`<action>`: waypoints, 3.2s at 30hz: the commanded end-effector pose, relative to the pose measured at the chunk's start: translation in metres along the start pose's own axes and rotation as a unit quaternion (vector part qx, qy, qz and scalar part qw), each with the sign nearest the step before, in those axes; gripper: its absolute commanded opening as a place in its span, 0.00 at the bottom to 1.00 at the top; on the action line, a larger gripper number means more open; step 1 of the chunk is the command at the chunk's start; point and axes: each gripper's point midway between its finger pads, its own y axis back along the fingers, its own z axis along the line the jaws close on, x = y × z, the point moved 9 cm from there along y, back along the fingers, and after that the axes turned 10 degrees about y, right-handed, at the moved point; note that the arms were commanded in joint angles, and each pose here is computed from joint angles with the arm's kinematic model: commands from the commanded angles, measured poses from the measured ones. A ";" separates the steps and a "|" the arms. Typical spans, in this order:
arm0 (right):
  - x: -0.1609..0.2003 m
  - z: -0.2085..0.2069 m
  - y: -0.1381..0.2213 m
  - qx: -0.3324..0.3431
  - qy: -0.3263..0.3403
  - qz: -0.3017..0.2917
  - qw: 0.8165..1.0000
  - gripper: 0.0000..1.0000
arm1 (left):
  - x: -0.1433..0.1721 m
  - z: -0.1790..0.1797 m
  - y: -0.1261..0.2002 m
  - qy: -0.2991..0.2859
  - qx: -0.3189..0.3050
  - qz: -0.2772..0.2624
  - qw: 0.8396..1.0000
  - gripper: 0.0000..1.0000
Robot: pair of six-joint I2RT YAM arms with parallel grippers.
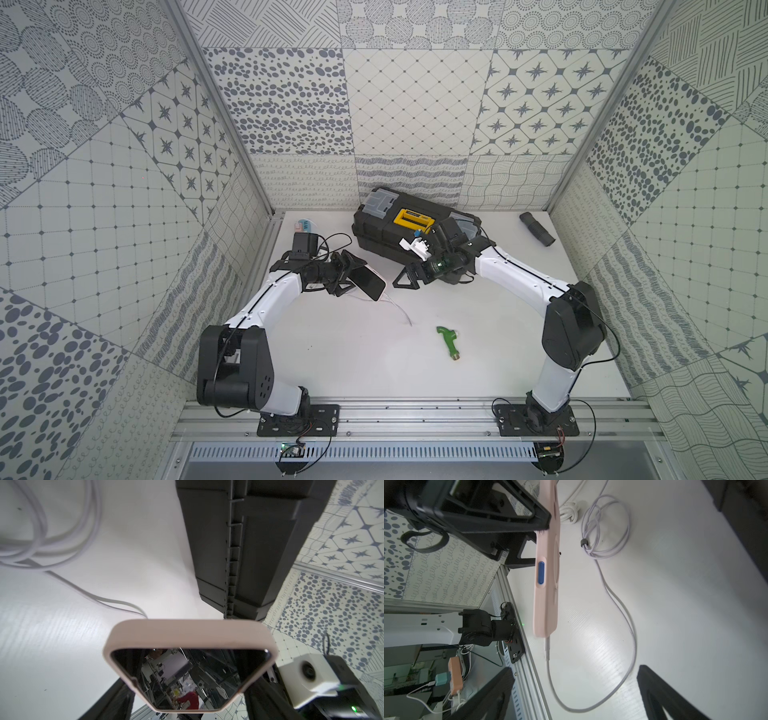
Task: Plug the charging cable into the phone
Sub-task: Insert the charging cable into the phone, then place the phone at the center of the board, then reset both arms
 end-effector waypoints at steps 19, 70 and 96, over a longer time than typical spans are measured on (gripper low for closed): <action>-0.036 -0.002 0.108 0.308 -0.017 -0.105 0.945 0.97 | -0.053 0.067 -0.062 0.041 -0.331 -0.048 0.941 0.00; 0.200 -0.166 0.129 0.556 -0.034 -0.311 0.770 0.97 | -0.030 0.037 0.034 -0.373 -0.226 -0.376 0.817 0.97; 0.195 -0.168 0.128 0.553 -0.036 -0.297 0.778 0.97 | -0.047 0.084 -0.019 -0.500 -0.120 -0.428 0.743 0.96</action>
